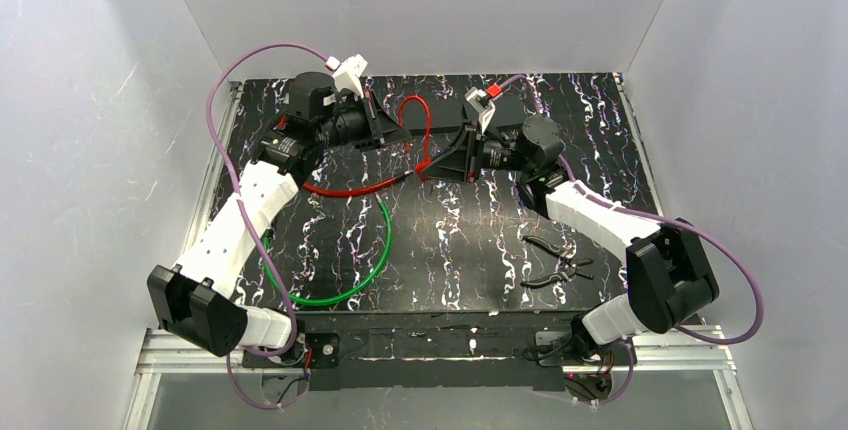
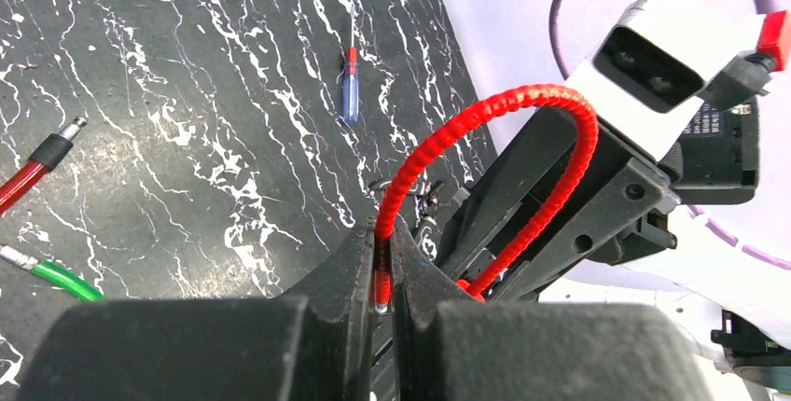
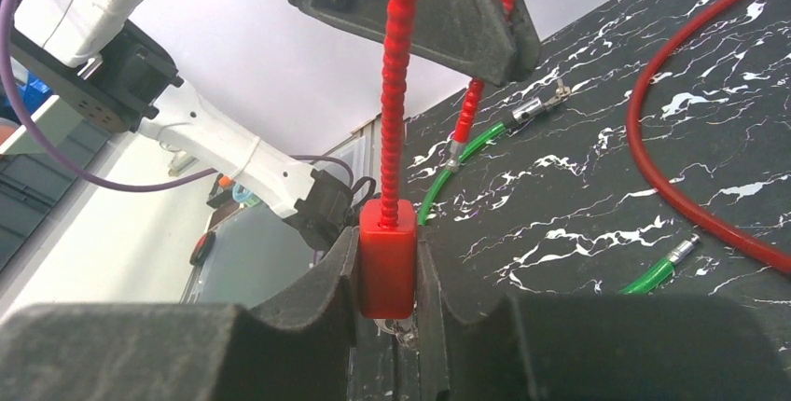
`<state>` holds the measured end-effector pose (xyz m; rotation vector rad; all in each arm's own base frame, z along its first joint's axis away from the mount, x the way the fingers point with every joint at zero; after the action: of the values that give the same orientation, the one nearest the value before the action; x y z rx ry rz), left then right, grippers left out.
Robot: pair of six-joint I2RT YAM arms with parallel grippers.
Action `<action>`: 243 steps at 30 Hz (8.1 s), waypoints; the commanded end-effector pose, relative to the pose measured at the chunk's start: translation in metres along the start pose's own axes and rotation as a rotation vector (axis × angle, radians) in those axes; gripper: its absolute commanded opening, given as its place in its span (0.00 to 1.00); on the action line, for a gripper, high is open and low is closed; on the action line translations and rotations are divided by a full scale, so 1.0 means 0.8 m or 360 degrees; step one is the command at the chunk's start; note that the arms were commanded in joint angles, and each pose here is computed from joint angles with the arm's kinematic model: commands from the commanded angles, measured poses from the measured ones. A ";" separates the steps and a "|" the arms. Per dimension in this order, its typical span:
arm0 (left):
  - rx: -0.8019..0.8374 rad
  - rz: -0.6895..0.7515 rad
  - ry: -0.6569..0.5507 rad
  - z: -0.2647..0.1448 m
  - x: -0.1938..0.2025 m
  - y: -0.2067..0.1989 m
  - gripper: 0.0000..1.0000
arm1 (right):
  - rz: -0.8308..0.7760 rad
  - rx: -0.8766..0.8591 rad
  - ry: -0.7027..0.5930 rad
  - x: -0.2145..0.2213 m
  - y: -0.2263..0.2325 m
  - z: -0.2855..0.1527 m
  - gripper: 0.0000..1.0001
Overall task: Lock with the key
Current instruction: Lock the lock.
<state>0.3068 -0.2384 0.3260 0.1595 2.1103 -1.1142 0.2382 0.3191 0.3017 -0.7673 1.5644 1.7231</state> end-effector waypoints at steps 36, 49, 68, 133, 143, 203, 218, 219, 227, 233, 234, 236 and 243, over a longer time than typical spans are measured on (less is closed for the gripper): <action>0.0264 -0.0019 0.0061 -0.010 0.021 -0.046 0.00 | -0.0061 -0.0029 -0.0119 -0.026 0.005 0.009 0.01; 0.0330 -0.0044 0.0129 -0.017 0.038 -0.055 0.00 | -0.0027 0.0105 -0.0168 -0.032 -0.019 0.002 0.01; 0.0234 -0.0071 0.0246 -0.001 0.087 -0.022 0.00 | -0.0033 0.0187 -0.0269 -0.063 -0.032 0.002 0.01; 0.0654 -0.0141 0.0220 -0.003 0.082 -0.032 0.00 | 0.0068 -0.0150 -0.0289 -0.066 0.022 0.005 0.01; 0.0772 -0.0043 0.0172 -0.007 0.052 -0.054 0.53 | 0.0116 -0.0131 -0.0201 -0.036 0.015 -0.003 0.01; 0.0383 -0.0719 -0.0238 -0.011 -0.005 0.057 0.00 | -0.0179 0.0441 0.0128 -0.008 -0.059 0.045 0.64; 0.0415 -0.0683 -0.0228 -0.017 -0.001 0.050 0.00 | -0.0098 0.0288 0.0125 -0.003 -0.044 0.059 0.56; 0.0427 -0.0673 -0.0224 -0.017 -0.002 0.048 0.00 | -0.0072 0.0231 0.0127 -0.001 -0.037 0.059 0.63; 0.0627 -0.0495 -0.0156 -0.032 -0.006 0.015 0.00 | 0.0146 -0.0106 0.0034 -0.010 0.005 0.042 0.79; 0.0803 -0.0394 -0.0162 -0.047 -0.016 -0.012 0.00 | 0.0351 -0.0168 -0.0077 -0.005 0.019 0.031 0.67; 0.0820 -0.0386 -0.0163 -0.049 -0.016 -0.015 0.00 | 0.0360 -0.0170 -0.0084 -0.005 0.020 0.030 0.65; 0.0844 -0.0375 -0.0163 -0.052 -0.016 -0.019 0.00 | 0.0367 -0.0178 -0.0097 -0.007 0.023 0.030 0.63; 0.0911 -0.0347 -0.0148 -0.056 -0.011 -0.030 0.00 | 0.0415 -0.0297 -0.0141 -0.015 0.034 0.030 0.55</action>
<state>0.3004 -0.2171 0.3318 -0.0021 1.8179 -1.7803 0.2317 0.3435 0.3064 -0.5516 1.6538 2.0136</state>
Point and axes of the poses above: each gripper's point midway between its finger pads, its own z axis out along the fingers, its own y axis along the line the jaws close on, x = y × z, the point moved 2 cm from there along -z, back along the fingers, and after that the axes turned 2 degrees about z, right-handed, at the moved point
